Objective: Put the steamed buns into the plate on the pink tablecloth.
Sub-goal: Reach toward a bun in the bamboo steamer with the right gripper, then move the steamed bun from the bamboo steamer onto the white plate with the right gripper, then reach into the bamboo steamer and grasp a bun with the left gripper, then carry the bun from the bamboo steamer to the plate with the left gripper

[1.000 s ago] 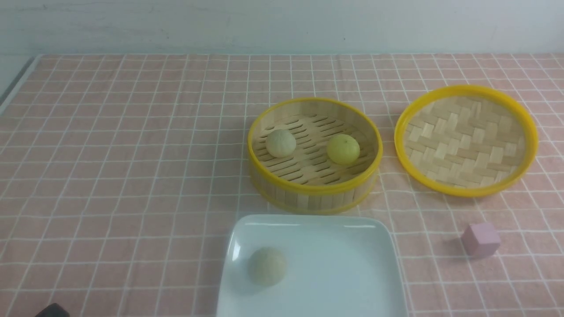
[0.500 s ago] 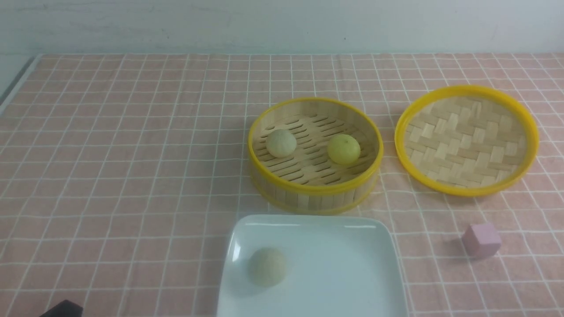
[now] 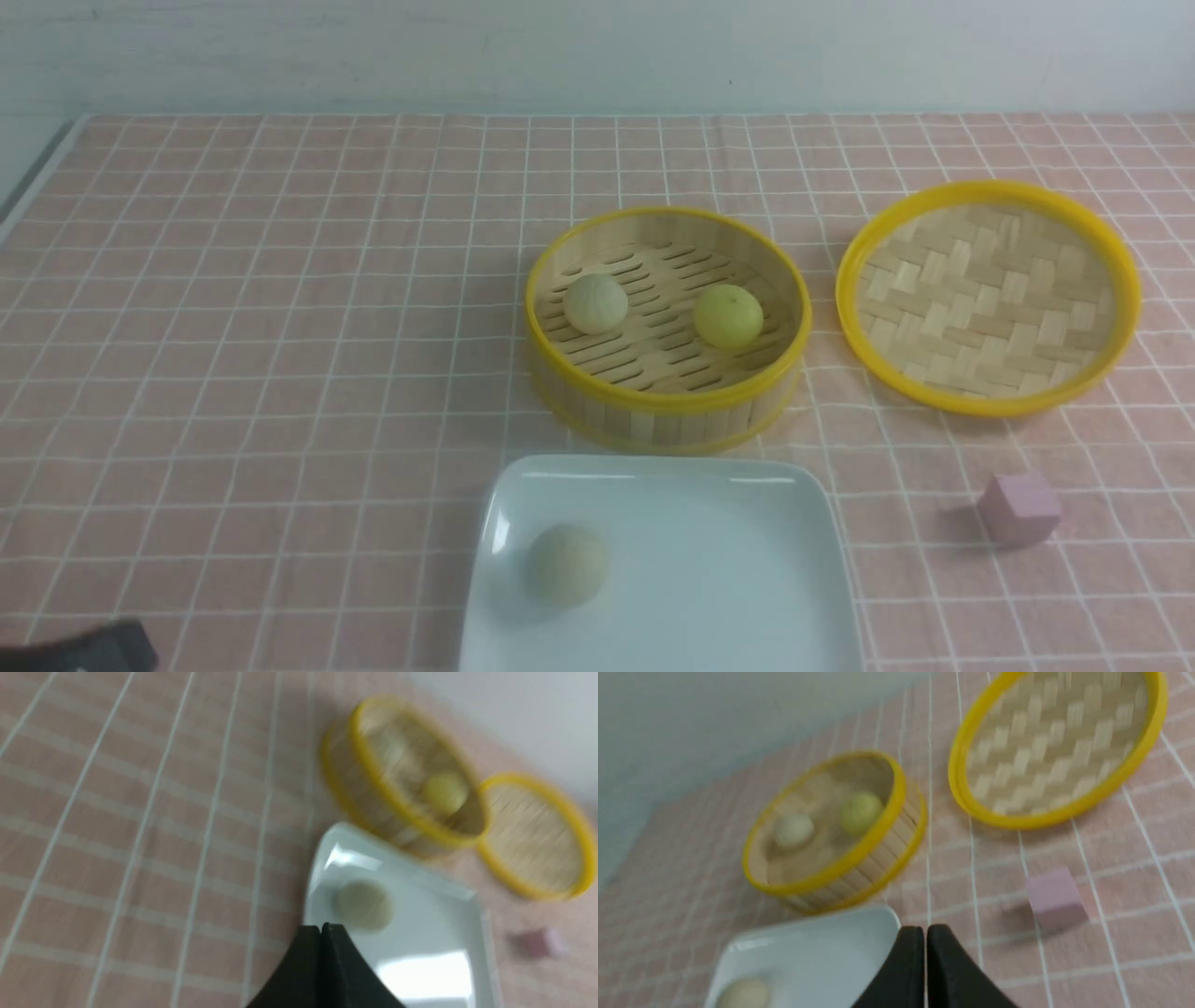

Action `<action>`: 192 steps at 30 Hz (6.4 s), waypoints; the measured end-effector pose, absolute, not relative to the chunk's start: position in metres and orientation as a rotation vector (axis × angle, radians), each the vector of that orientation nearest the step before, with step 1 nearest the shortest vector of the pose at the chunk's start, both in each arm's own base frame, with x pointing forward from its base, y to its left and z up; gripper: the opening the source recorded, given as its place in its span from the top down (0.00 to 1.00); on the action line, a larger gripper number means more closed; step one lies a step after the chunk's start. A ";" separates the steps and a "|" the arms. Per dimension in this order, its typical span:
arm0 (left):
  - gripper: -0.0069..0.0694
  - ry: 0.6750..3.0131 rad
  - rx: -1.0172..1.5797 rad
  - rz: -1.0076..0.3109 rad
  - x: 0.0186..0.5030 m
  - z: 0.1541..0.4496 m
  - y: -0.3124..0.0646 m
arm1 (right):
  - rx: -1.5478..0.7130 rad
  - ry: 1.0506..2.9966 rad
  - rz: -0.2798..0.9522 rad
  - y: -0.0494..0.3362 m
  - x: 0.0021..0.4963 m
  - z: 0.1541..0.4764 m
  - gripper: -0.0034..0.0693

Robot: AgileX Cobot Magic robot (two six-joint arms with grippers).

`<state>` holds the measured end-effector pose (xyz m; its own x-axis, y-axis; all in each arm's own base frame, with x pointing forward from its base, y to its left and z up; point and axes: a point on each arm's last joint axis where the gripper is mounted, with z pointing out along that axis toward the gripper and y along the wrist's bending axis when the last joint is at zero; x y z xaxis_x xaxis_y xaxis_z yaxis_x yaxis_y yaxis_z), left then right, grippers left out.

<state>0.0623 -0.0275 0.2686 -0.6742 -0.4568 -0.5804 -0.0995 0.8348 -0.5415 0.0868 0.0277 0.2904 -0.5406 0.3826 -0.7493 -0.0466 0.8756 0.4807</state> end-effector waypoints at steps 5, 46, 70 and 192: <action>0.91 2.607 -0.345 -0.482 0.087 0.258 -0.029 | 0.151 2.466 0.585 0.040 0.124 0.285 0.95; 0.85 2.717 -0.278 -0.415 0.120 0.245 -0.031 | -0.391 2.665 0.240 0.196 0.428 0.192 0.57; 0.82 2.716 -0.278 -0.415 0.120 0.245 -0.031 | -0.646 2.780 0.390 0.174 0.299 0.333 0.95; 0.86 2.755 0.947 0.036 0.251 0.238 -0.305 | -0.664 2.318 0.113 0.054 0.101 0.280 0.84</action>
<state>0.2511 -0.3047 0.2376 -0.7656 0.6094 -0.2063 0.6039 0.7912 0.0964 0.1007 0.0536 0.2799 -0.6143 -0.4300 -0.6616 -0.4925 0.8640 -0.1042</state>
